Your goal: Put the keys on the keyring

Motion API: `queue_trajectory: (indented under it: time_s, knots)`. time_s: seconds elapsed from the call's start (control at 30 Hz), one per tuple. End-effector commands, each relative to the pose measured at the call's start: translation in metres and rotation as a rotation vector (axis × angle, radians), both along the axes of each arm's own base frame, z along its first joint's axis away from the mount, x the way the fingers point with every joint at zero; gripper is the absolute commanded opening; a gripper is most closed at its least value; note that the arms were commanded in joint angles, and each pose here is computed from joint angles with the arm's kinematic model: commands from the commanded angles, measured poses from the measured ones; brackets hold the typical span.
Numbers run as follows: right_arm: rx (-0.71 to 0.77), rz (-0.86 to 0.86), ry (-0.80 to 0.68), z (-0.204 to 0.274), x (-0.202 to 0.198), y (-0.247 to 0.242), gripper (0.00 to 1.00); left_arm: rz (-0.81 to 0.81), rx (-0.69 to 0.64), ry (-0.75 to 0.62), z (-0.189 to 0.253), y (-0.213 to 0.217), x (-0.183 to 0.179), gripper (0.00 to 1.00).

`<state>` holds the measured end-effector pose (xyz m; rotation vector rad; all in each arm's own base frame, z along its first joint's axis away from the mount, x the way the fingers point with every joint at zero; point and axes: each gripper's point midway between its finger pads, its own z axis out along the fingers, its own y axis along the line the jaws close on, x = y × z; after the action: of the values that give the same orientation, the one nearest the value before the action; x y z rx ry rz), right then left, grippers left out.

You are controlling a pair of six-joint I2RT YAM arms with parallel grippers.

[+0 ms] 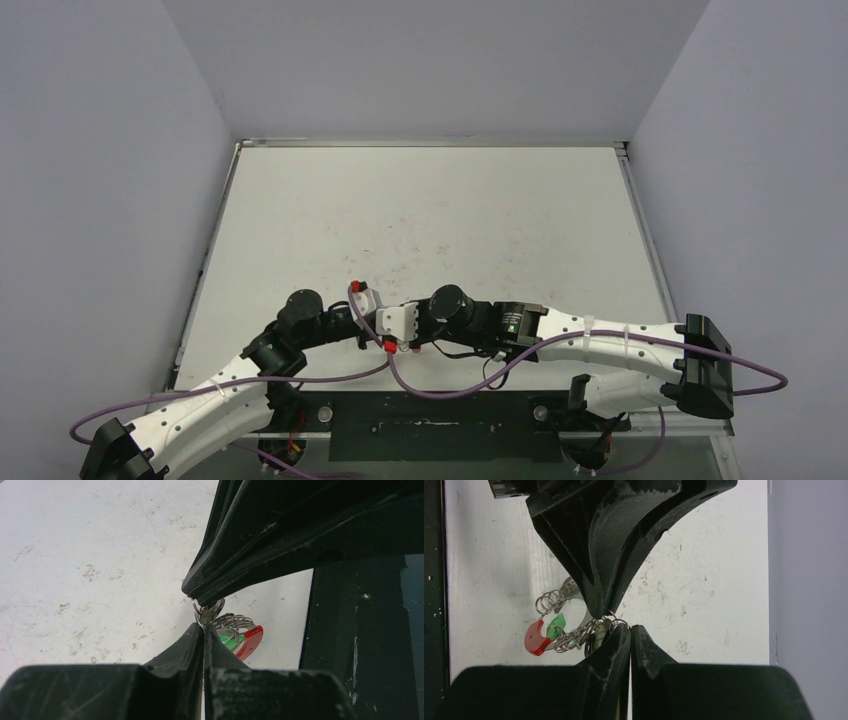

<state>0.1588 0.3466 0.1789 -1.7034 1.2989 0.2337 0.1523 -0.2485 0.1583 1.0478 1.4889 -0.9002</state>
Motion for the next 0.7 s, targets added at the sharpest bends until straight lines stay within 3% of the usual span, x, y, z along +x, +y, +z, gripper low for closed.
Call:
queue_trajectory:
  time_s: [0.0, 0.67]
  knots:
    - [-0.011, 0.01, -0.041, 0.001, -0.001, 0.005, 0.0, 0.012, -0.086, -0.063, 0.03, -0.005, 0.006, 0.0]
    - [-0.032, -0.094, -0.086, -0.001, 0.009, -0.004, 0.0, 0.013, -0.092, -0.054, 0.028, -0.005, 0.005, 0.0]
